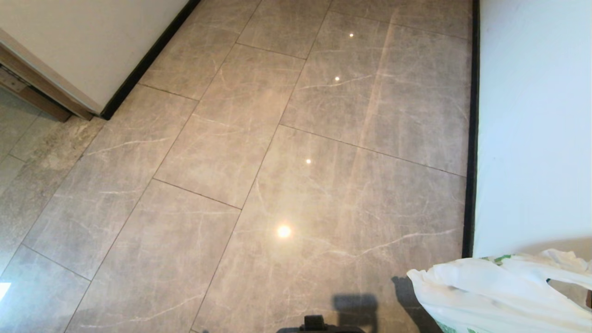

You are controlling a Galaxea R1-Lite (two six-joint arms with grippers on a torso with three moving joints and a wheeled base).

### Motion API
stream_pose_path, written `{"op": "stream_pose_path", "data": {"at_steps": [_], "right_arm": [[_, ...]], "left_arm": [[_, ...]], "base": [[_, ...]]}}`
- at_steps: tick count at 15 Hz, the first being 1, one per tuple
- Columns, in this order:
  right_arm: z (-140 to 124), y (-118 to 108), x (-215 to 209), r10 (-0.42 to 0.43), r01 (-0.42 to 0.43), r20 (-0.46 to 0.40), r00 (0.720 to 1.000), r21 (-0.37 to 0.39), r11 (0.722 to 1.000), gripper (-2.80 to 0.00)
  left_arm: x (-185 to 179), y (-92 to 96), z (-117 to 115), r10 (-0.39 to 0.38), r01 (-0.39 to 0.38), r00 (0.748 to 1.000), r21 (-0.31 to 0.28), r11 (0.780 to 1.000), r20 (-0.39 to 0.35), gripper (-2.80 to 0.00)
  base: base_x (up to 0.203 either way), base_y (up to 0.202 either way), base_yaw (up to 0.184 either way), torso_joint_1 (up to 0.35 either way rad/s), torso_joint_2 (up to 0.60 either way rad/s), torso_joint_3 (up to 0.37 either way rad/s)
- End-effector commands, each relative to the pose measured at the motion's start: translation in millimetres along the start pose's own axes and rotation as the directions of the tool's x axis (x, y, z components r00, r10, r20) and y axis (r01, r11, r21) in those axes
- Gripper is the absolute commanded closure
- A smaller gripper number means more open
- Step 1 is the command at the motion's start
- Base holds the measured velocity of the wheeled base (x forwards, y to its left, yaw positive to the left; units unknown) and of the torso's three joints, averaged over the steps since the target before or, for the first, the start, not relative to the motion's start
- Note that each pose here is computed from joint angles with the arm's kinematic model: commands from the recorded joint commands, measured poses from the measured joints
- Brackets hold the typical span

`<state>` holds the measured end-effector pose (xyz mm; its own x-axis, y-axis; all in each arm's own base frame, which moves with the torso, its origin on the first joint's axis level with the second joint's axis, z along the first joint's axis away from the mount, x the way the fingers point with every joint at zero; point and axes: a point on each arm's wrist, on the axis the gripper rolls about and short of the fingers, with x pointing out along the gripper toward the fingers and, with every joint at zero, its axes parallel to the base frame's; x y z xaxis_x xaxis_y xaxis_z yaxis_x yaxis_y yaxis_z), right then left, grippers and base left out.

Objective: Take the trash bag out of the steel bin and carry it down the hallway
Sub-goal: Put the trash bag at the door

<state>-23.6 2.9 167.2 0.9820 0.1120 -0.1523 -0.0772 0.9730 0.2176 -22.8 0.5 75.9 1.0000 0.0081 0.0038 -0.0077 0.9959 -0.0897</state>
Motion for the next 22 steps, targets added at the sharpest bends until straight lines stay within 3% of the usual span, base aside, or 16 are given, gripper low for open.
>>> {"op": "stream_pose_path", "data": {"at_steps": [1,8,12,15,18,22], "right_arm": [[17,0,32,-0.014,0.02,-0.18,0.984,0.031,0.999,0.0],[26,-3,73,-0.04,0.058,-0.378,0.925,0.038,0.998,0.0],[30,-6,101,-0.082,0.044,-0.5,0.862,-0.087,0.995,0.0],[30,-9,124,-0.095,-0.019,-0.562,0.821,-0.194,0.981,0.0],[29,-13,154,-0.096,-0.099,-0.585,0.805,-0.292,0.951,0.0],[33,-17,192,-0.094,-0.122,-0.592,0.8,-0.314,0.942,0.0]], "left_arm": [[0,0.0,0,0.0,0.0,1.0,-0.001,1.0,0.001,0.0],[0,0.0,0,0.0,0.0,1.0,-0.001,1.0,0.001,0.0],[0,0.0,0,0.0,0.0,1.0,-0.001,1.0,0.001,0.0],[0,0.0,0,0.0,0.0,1.0,-0.001,1.0,0.001,0.0],[0,0.0,0,0.0,0.0,1.0,-0.001,1.0,0.001,0.0],[0,0.0,0,0.0,0.0,1.0,-0.001,1.0,0.001,0.0]], "base": [[0.0,0.0,0.0,0.0,0.0,0.0],[0.0,0.0,0.0,0.0,0.0,0.0],[0.0,0.0,0.0,0.0,0.0,0.0],[0.0,0.0,0.0,0.0,0.0,0.0],[0.0,0.0,0.0,0.0,0.0,0.0],[0.0,0.0,0.0,0.0,0.0,0.0]]}}
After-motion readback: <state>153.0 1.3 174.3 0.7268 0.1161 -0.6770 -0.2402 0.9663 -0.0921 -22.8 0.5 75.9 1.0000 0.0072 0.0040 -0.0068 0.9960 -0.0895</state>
